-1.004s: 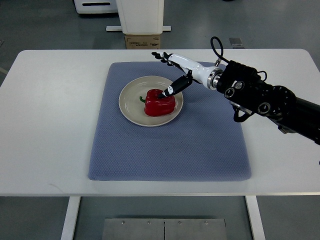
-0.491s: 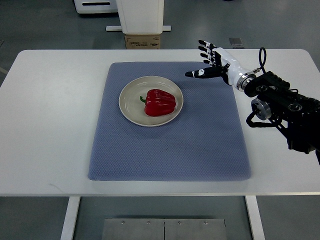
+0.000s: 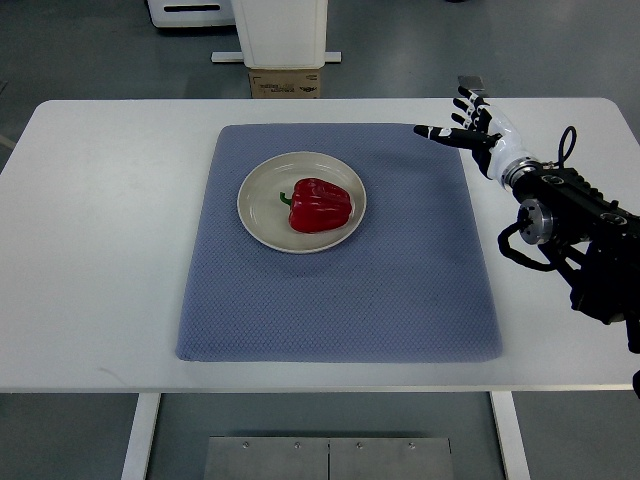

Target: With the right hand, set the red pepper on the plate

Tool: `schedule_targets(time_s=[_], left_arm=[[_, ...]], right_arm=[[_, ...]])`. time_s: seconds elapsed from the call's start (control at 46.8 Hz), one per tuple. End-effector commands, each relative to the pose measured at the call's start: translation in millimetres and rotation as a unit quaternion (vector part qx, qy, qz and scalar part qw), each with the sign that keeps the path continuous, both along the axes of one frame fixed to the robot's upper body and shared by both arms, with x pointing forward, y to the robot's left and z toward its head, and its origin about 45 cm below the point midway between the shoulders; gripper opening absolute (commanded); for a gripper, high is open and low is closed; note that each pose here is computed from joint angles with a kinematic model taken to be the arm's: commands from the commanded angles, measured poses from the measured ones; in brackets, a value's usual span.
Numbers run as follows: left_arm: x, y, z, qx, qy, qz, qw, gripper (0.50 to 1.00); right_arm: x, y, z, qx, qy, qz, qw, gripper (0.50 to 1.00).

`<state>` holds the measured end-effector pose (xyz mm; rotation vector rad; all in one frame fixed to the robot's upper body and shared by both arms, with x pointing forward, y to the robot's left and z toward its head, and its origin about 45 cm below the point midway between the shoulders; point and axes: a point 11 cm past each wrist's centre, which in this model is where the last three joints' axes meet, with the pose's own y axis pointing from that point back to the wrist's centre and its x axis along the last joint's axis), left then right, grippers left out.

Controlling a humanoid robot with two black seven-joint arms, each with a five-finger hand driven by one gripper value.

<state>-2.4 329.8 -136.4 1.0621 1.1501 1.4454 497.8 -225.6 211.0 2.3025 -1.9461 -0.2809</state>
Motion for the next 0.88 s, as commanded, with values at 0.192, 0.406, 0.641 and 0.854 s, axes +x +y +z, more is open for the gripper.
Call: schedule_targets(time_s=[0.192,0.406,0.641,0.854], left_arm=[[0.0,0.0,0.0,0.0,0.0,0.0,1.0,1.0],[0.0,0.0,0.0,0.0,0.0,0.0,1.0,1.0],[0.0,0.0,0.0,0.0,0.0,0.0,1.0,1.0],[0.0,0.0,0.0,0.0,0.0,0.0,1.0,1.0]], right_arm=[[2.3,-1.8,6.4,0.031,-0.006,-0.016,0.999,1.0],[-0.6,-5.0,0.1,0.031,-0.007,-0.023,0.999,1.0],[0.3,-10.0,1.9,0.028,-0.015,-0.037,0.999,1.0],[0.1,-8.6,1.9,0.029,-0.015,-0.036,0.999,1.0]])
